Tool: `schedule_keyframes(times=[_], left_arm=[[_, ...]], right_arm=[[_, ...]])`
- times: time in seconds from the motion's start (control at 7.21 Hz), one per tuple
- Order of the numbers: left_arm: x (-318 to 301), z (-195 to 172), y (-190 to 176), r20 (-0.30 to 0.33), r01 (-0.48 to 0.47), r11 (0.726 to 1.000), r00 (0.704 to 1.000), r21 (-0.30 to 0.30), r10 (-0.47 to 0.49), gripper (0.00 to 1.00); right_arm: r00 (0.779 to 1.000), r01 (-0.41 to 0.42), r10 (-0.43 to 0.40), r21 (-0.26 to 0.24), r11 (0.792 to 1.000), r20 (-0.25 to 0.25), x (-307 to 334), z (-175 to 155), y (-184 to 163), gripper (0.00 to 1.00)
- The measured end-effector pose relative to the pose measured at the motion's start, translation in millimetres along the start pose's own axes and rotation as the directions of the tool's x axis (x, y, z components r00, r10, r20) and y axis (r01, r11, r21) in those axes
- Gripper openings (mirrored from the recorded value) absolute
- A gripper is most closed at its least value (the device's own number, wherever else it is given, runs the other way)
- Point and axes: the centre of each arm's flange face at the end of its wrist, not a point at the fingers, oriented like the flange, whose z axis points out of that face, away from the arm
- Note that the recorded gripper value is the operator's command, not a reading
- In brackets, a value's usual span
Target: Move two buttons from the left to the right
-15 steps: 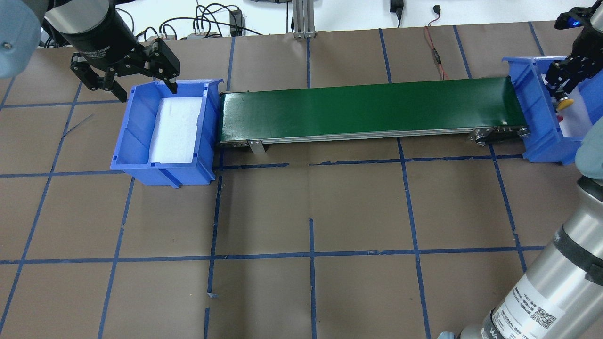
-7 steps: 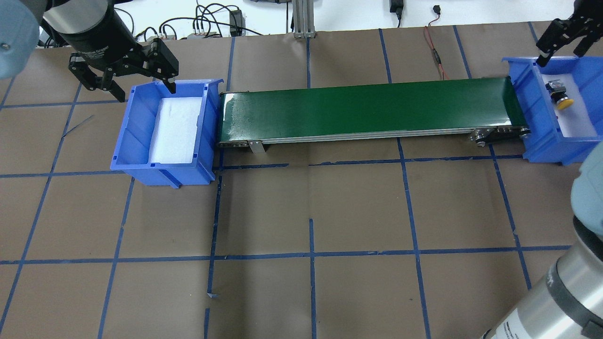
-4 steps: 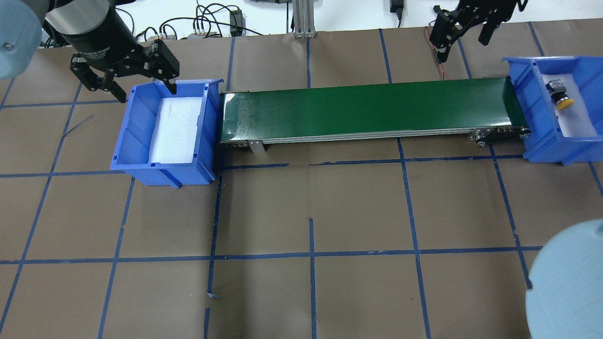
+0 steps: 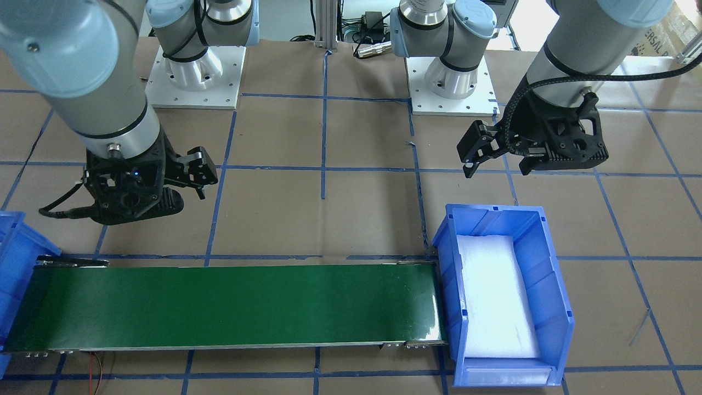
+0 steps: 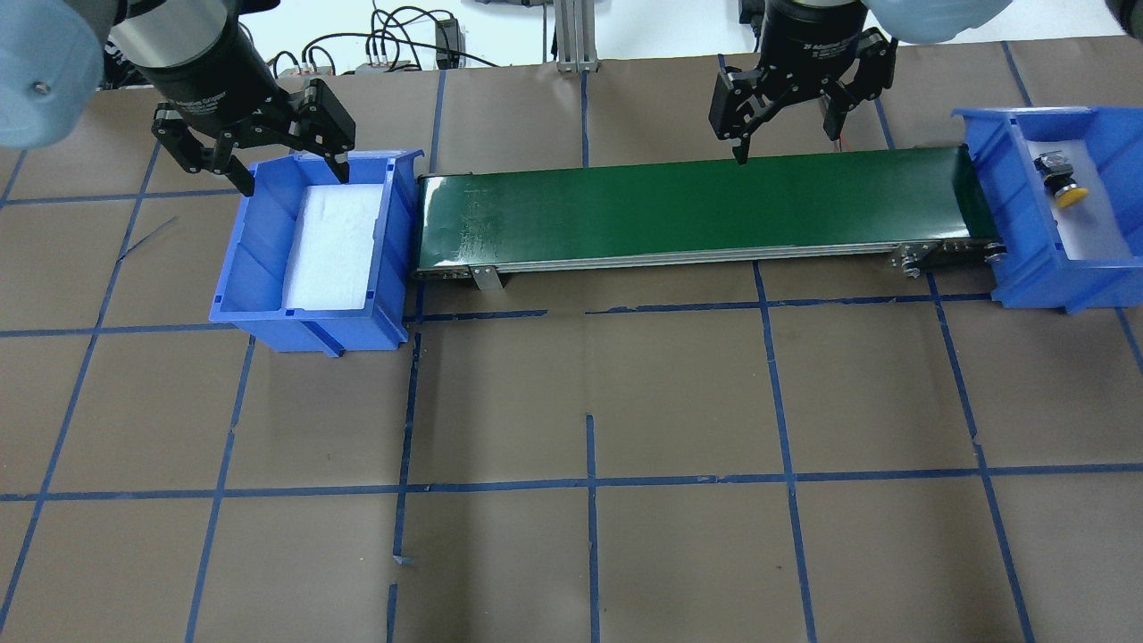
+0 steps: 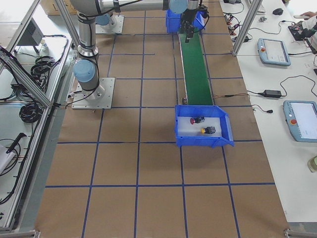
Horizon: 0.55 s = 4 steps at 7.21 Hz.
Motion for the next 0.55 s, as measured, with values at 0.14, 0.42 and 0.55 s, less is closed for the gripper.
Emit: schedule_keyframes(times=[0.14, 0.42, 0.55], left_arm=[[9.3, -0.3, 1.3, 0.000, -0.025, 1.000, 1.000, 0.000, 0.025, 1.00], [17.2, -1.8, 1.6, 0.003, -0.054, 0.999, 0.999, 0.003, 0.054, 1.00], [19.1, -2.2, 3.4, 0.003, -0.058, 0.998, 0.998, 0.001, 0.058, 1.00]], right_arm=[[0.997, -0.072, 0.072, -0.005, 0.997, 0.001, -2.3, 3.7, 0.1, 0.98], [0.990, -0.138, 0.139, -0.020, 0.990, 0.031, 5.4, 4.3, 2.0, 0.98], [0.988, -0.148, 0.149, -0.023, 0.989, 0.040, 7.1, 2.7, 3.7, 0.99]])
